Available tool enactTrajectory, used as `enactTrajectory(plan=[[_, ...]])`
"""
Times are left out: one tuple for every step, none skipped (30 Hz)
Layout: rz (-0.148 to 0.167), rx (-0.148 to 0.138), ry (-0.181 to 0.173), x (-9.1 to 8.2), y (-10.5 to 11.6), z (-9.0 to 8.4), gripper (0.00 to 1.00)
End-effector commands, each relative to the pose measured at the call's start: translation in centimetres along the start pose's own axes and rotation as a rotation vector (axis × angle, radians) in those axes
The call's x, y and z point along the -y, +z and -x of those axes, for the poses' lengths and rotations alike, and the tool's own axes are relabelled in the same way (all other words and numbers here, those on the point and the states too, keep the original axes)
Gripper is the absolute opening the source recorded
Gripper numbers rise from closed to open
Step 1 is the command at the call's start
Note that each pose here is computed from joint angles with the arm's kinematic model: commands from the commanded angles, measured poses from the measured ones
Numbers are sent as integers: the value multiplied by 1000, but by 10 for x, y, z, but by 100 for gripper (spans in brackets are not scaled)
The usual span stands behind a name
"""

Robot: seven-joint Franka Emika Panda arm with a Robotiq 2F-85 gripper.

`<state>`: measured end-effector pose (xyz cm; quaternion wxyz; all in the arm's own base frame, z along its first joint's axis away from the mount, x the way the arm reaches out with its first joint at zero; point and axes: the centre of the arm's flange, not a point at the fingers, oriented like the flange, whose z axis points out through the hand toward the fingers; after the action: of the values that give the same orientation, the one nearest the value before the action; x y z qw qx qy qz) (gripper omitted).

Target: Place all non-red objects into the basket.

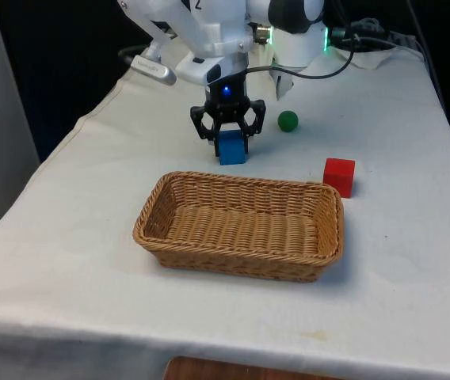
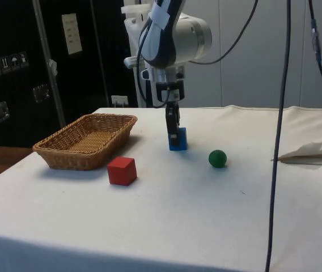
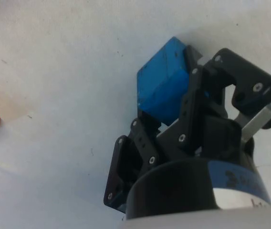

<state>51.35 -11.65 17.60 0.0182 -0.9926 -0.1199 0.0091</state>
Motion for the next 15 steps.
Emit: enactTrajectory(plan=[[-2, -2, 0, 0, -3, 0, 2], [-4, -7, 3, -1, -10, -1, 2], [-6, -8, 4, -1, -13, 0, 2], [-7, -11, 5, -2, -16, -1, 2], [-9, -13, 6, -2, -19, -1, 2], [-11, -15, 6, -2, -21, -1, 2], [-12, -16, 7, -3, -23, 0, 2], [-16, -21, 8, -3, -30, -1, 2], [-23, -32, 5, -3, -29, -3, 2], [-17, -24, 11, -4, -34, -1, 2], [-19, -26, 10, -4, -37, -1, 2], [-22, -29, 11, -4, -40, -2, 2], [-24, -31, 9, -4, -43, -2, 2], [-25, -33, 12, -4, -46, -2, 2], [-28, -34, 11, -4, -50, -3, 2]])
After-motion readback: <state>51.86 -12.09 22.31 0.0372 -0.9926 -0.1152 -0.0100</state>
